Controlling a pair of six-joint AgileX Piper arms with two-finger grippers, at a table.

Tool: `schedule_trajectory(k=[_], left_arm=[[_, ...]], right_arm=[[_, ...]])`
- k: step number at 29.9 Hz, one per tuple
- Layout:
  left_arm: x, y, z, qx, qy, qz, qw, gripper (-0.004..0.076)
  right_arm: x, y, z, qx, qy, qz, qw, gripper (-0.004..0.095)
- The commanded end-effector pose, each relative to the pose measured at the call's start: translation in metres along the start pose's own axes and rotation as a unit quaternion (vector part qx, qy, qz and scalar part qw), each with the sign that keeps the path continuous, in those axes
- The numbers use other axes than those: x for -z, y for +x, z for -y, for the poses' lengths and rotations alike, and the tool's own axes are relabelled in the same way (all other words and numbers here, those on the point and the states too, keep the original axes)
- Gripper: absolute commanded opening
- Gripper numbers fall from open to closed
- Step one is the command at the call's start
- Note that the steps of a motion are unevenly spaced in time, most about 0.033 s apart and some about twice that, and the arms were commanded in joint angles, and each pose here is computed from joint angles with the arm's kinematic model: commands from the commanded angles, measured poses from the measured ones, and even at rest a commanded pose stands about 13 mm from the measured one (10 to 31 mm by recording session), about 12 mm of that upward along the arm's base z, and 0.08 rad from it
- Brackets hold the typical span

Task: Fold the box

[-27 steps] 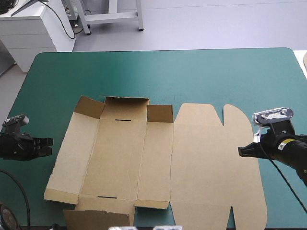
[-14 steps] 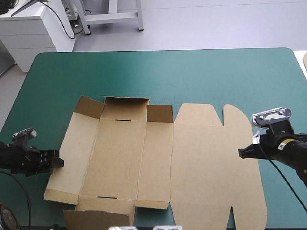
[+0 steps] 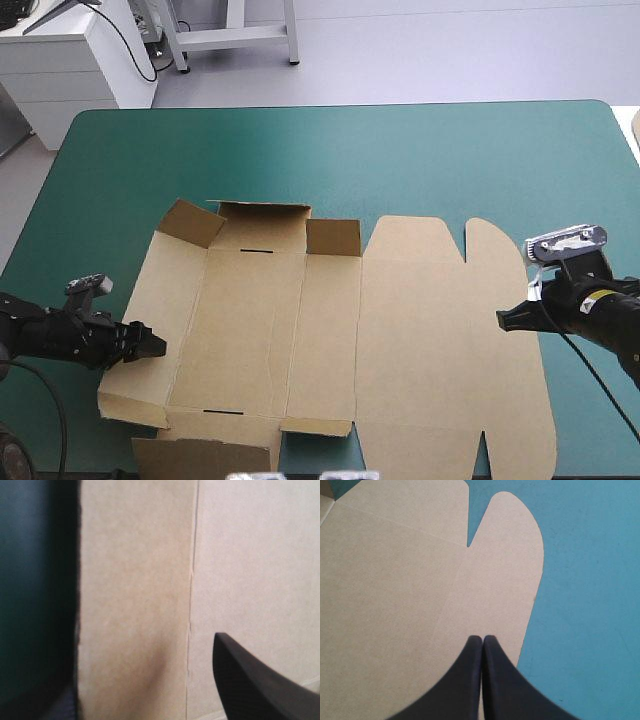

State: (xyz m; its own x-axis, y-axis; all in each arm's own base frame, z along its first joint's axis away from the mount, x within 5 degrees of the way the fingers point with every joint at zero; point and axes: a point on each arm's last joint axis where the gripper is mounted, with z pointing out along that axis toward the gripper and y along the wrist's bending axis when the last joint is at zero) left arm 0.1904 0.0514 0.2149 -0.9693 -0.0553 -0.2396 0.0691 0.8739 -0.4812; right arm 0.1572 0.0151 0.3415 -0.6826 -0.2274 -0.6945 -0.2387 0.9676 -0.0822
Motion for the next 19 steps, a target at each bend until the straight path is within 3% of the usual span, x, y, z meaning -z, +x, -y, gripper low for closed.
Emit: schedule_trajectory(k=[1, 7, 10, 14, 19], left_arm=[[0.001, -0.004, 0.014, -0.033, 0.006, -0.001, 0.999, 0.0440], [0.000, -0.007, 0.016, -0.038, 0.005, 0.002, 0.999, 0.0405], [0.004, -0.011, 0.016, -0.023, -0.001, 0.012, 1.000, 0.0277], [0.010, -0.017, 0.017, -0.026, -0.006, 0.018, 0.999, 0.0008], [0.012, -0.018, 0.017, -0.023, -0.011, 0.017, 1.000, -0.0008]], right_arm=[[0.008, -0.010, 0.003, 0.005, 0.012, 0.040, 0.999, -0.0016], [0.008, -0.008, 0.002, 0.008, 0.009, 0.029, 0.999, -0.0016], [0.007, -0.007, 0.002, 0.010, 0.009, 0.026, 1.000, -0.0016], [0.007, -0.007, 0.002, 0.010, 0.009, 0.026, 1.000, -0.0016], [0.007, -0.007, 0.002, 0.010, 0.009, 0.026, 1.000, -0.0016]])
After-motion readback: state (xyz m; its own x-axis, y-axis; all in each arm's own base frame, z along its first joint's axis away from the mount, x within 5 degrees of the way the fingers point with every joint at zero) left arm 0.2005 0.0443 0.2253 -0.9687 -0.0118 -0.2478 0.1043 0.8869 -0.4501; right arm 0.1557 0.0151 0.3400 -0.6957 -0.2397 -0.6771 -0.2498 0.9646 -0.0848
